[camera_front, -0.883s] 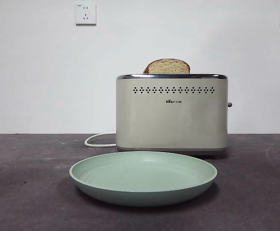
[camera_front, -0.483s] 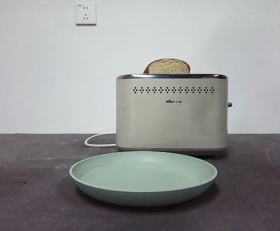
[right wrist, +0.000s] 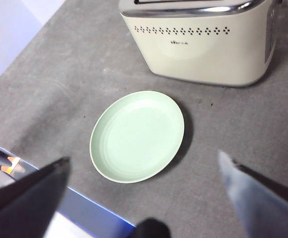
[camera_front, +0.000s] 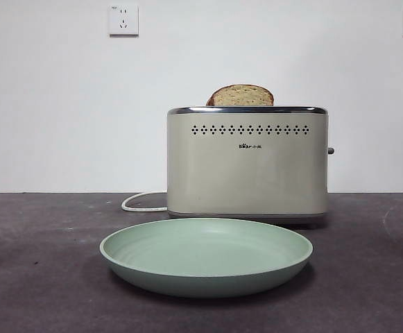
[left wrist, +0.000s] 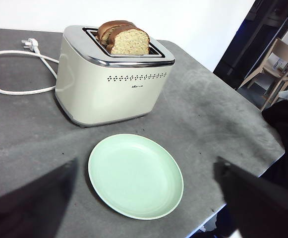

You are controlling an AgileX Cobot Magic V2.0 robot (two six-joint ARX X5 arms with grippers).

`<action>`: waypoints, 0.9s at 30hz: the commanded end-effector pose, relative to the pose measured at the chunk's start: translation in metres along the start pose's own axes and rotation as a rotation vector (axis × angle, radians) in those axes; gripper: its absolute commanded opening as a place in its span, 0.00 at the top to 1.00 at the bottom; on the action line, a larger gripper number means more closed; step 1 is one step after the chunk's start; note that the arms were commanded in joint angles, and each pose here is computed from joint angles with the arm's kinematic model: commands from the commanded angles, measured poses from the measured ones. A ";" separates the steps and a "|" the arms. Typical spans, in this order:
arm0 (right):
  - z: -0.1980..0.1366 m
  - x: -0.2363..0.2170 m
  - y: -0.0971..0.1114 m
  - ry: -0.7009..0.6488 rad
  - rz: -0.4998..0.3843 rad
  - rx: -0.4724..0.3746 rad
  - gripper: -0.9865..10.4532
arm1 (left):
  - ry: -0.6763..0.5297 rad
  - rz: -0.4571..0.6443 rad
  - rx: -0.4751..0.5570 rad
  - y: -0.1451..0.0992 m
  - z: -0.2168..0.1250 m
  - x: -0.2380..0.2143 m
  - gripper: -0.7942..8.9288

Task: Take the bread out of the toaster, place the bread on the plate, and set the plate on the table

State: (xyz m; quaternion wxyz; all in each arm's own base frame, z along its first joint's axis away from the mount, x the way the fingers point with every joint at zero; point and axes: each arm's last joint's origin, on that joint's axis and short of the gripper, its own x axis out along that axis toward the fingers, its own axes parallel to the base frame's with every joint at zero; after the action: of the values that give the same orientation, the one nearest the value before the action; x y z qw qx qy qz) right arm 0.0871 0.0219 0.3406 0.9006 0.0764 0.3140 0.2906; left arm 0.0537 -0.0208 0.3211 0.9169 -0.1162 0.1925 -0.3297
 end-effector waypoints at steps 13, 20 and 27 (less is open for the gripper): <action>0.004 0.009 -0.005 0.040 0.002 0.030 0.36 | -0.098 -0.114 0.161 0.011 0.035 0.025 0.32; 0.005 0.012 -0.007 0.055 0.002 0.038 0.36 | -0.104 -0.191 0.266 0.026 0.078 0.072 0.32; 0.007 0.016 -0.009 0.069 0.002 0.044 0.36 | -0.031 -0.258 0.348 0.035 0.116 0.145 0.32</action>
State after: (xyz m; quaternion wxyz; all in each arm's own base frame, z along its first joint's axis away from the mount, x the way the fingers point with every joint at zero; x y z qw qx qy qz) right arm 0.1056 0.0234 0.3342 0.8869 0.0872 0.3524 0.2856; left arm 0.2188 -0.0739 0.3738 0.8788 -0.0075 0.1112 -0.4640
